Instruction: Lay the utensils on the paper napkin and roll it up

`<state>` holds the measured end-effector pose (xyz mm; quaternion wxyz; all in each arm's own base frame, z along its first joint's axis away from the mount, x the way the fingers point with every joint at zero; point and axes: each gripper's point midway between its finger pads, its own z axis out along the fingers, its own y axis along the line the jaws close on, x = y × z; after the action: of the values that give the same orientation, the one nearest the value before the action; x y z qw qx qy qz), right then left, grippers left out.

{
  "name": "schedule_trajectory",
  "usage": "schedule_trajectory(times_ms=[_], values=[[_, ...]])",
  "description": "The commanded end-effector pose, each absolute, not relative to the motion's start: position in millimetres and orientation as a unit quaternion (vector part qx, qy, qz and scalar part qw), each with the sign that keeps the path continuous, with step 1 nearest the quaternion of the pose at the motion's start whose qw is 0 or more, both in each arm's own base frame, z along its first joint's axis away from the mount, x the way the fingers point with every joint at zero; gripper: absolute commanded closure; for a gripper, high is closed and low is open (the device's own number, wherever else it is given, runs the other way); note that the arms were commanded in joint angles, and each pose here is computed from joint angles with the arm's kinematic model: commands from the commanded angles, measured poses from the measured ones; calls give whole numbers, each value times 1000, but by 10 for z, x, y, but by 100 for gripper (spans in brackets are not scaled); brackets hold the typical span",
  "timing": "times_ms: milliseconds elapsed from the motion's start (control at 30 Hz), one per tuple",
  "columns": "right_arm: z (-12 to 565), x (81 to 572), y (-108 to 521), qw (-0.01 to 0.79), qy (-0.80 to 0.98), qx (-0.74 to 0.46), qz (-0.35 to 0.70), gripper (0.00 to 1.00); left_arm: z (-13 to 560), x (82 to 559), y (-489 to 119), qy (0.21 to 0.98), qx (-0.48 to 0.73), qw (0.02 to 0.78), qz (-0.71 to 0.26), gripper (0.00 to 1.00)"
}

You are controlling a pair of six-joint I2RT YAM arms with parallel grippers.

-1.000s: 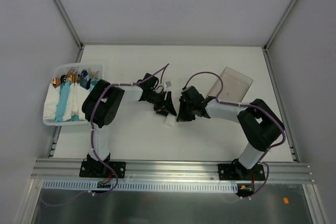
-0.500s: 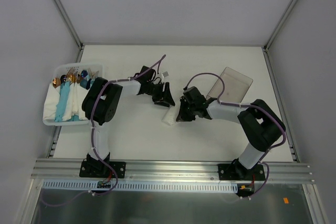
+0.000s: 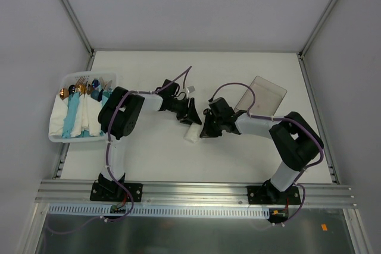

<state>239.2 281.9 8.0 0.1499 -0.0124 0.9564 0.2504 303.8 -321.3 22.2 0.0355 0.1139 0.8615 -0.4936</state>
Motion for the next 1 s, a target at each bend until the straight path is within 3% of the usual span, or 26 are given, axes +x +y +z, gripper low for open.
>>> schedule_trajectory(times_ms=[0, 200, 300, 433, 567, 800, 967], values=[[-629, 1823, 2020, 46, 996, -15, 77, 96, -259, 2625, -2955, 900, 88, -21, -426, 60], [-634, 1829, 2023, 45, 996, -18, 78, 96, -235, 2500, -2921, 896, 90, -34, -433, 68], [-630, 1832, 2019, 46, 996, -19, 78, 96, -238, 2495, -2927, 895, 89, -37, -436, 77], [-557, 1860, 2031, 54, 995, -23, 86, 95, -204, 2544, -2937, 893, 92, -31, -439, 99], [-286, 1957, 2010, 86, 990, -29, 103, 87, 2, 2702, -2911, 885, 102, 2, -454, 100], [677, 2260, 1942, 208, 960, -20, 187, 73, 799, 2909, -2872, 841, 175, 109, -501, 100], [1504, 2288, 1975, 306, 915, -28, 262, 71, 1200, 2945, -2817, 820, 220, 183, -496, 100]])
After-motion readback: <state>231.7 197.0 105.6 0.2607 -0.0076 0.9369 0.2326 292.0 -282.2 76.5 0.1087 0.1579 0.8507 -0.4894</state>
